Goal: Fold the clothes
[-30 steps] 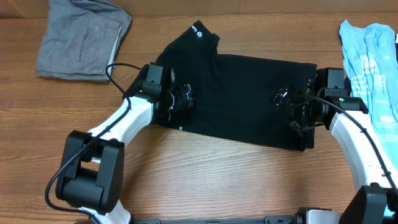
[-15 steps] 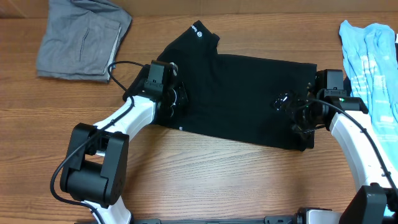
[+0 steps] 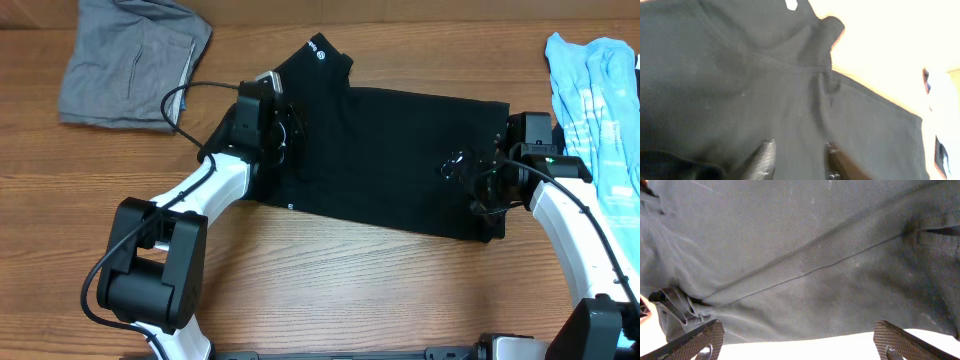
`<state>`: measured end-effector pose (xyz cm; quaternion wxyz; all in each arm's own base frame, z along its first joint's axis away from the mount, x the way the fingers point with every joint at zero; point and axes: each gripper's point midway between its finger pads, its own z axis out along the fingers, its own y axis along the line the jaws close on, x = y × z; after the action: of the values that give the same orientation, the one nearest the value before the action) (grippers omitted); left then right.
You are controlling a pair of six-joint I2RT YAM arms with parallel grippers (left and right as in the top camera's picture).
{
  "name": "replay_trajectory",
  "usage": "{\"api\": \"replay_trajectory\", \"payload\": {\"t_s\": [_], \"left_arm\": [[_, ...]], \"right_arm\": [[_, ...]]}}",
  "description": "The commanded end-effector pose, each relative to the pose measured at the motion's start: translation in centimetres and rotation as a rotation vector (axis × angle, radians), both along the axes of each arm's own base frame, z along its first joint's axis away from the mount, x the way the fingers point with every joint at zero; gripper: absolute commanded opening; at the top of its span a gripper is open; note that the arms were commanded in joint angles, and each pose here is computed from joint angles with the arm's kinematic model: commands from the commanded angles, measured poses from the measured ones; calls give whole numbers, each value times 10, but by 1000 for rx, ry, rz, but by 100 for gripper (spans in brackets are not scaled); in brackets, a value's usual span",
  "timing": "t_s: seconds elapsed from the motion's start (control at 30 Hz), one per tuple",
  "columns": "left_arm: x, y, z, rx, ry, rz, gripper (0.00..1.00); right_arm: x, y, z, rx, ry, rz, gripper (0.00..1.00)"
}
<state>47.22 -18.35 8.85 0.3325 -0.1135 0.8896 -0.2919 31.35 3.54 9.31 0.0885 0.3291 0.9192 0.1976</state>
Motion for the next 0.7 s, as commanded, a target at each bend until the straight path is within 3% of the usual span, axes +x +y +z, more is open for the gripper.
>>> {"api": "replay_trajectory", "payload": {"t_s": [0.0, 0.13, 0.23, 0.67], "left_arm": [[-16, 0, 4, -31, 143, -48, 69], [-54, 8, -13, 35, 365, -52, 72], [-81, -6, -26, 105, 433, -116, 72], [-85, -9, -57, 235, 463, -32, 72]], "right_arm": [[0, -4, 0, -27, 0, 2, 100], [3, -6, 0, -41, -9, -3, 100], [6, -7, 1, -45, -22, -4, 100], [0, -7, -1, -48, 3, -4, 100]]}}
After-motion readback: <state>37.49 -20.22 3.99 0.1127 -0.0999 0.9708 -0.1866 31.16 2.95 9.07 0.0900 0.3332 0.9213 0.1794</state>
